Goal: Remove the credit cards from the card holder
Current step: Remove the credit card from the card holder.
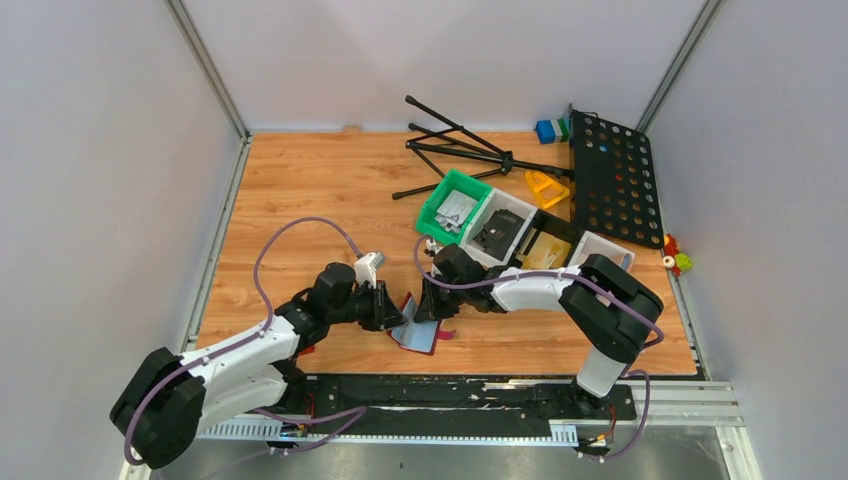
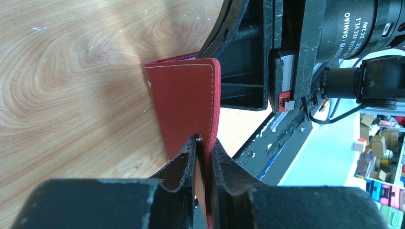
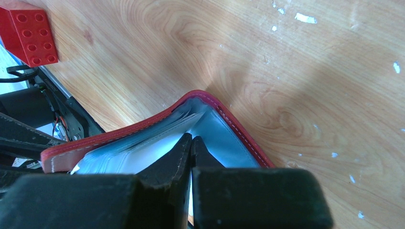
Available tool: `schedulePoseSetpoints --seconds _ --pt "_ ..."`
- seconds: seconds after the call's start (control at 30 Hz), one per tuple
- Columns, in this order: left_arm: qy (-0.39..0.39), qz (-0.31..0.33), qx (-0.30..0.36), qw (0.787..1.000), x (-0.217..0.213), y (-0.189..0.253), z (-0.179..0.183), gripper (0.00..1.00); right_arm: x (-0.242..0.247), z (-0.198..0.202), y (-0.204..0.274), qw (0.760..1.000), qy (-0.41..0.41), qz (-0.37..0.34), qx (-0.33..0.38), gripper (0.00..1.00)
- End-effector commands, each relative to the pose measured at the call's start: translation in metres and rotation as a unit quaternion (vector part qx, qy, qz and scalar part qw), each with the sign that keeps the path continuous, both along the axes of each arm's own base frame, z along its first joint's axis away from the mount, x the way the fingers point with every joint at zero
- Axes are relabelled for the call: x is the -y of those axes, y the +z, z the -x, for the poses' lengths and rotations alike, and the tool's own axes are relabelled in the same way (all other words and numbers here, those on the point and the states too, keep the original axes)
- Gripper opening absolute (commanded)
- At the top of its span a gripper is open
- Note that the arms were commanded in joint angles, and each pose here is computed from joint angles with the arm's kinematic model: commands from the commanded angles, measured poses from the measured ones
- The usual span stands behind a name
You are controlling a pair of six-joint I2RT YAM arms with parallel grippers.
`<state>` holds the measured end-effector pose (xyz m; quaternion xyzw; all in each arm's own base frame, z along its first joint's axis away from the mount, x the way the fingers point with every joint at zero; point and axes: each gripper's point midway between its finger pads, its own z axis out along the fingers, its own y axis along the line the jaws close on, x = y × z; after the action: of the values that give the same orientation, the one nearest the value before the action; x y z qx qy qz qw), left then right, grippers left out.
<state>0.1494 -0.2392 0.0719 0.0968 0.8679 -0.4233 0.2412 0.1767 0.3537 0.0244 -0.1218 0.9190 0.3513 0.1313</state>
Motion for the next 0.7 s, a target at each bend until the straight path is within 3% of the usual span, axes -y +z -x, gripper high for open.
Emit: schedulePoseSetpoints --seconds 0.0,0.37,0.53,0.67 --pt "-0.023 0.015 -0.002 1.0 0.008 0.011 0.002 0.17 0.0 -0.004 -0.004 1.0 0.002 0.005 0.013 0.03" --pt "-0.03 0.024 -0.002 0.999 0.011 0.015 0.004 0.31 -0.001 -0.003 -0.002 1.0 0.008 0.003 0.014 0.03" --pt "-0.022 0.01 0.001 1.0 0.006 0.013 0.003 0.28 -0.001 -0.003 -0.002 1.0 0.008 0.002 0.015 0.03" --pt "-0.017 -0.002 0.003 1.0 0.003 0.009 0.001 0.19 0.0 -0.002 -0.001 1.0 0.009 0.002 0.014 0.04"
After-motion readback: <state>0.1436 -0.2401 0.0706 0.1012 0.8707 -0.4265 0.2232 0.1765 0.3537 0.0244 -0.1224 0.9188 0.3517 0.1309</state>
